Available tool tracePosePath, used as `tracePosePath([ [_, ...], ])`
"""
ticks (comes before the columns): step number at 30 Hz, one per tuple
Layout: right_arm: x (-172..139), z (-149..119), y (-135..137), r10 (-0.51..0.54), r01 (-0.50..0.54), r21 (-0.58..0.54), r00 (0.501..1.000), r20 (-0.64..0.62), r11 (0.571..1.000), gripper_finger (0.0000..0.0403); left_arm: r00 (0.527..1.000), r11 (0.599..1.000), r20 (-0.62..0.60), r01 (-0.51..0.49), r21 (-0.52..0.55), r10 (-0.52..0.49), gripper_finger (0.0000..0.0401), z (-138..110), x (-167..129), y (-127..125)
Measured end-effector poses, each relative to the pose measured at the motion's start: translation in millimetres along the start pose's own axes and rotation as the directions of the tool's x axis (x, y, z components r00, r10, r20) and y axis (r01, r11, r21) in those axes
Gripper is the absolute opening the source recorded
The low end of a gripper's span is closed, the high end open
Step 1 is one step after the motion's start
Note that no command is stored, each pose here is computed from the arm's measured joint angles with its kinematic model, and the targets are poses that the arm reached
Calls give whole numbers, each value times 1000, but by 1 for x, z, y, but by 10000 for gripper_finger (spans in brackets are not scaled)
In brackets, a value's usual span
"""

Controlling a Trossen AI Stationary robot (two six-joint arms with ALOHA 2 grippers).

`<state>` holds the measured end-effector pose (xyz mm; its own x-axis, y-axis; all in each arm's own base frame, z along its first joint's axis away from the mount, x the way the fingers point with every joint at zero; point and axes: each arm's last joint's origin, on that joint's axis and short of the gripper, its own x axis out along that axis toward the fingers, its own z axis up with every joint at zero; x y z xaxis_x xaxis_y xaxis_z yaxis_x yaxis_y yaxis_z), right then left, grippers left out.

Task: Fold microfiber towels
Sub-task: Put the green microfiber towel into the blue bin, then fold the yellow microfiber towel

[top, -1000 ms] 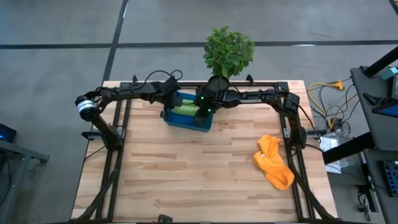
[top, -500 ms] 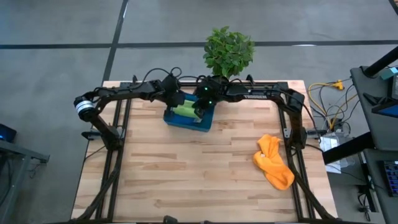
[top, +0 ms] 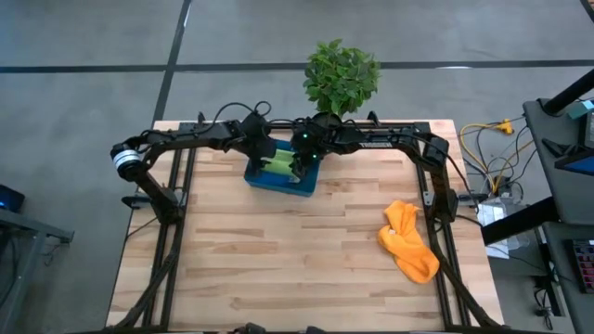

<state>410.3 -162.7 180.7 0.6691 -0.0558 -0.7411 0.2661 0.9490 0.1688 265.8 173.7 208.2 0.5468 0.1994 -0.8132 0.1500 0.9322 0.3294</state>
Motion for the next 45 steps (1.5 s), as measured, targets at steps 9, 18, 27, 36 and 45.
tracePosePath([
  [9,2,-8,8,-53,44,-111,996,-78,993,212,999,1000,-35,4,15,-3,230,-7,4,-5],
  [18,-13,9,10,-91,90,-60,996,-8,994,211,987,990,-86,-136,-36,133,231,-1,-11,5],
  [27,-90,27,46,55,-55,29,998,0,998,210,979,960,-116,-190,-208,168,231,-13,-56,0],
  [36,-141,-3,111,84,-86,-17,991,-107,996,210,949,968,-314,-96,-232,19,231,-70,-32,-49],
  [45,-170,-59,145,-85,93,97,993,-83,991,210,960,939,-280,-92,-331,-5,231,-89,-10,-69],
])
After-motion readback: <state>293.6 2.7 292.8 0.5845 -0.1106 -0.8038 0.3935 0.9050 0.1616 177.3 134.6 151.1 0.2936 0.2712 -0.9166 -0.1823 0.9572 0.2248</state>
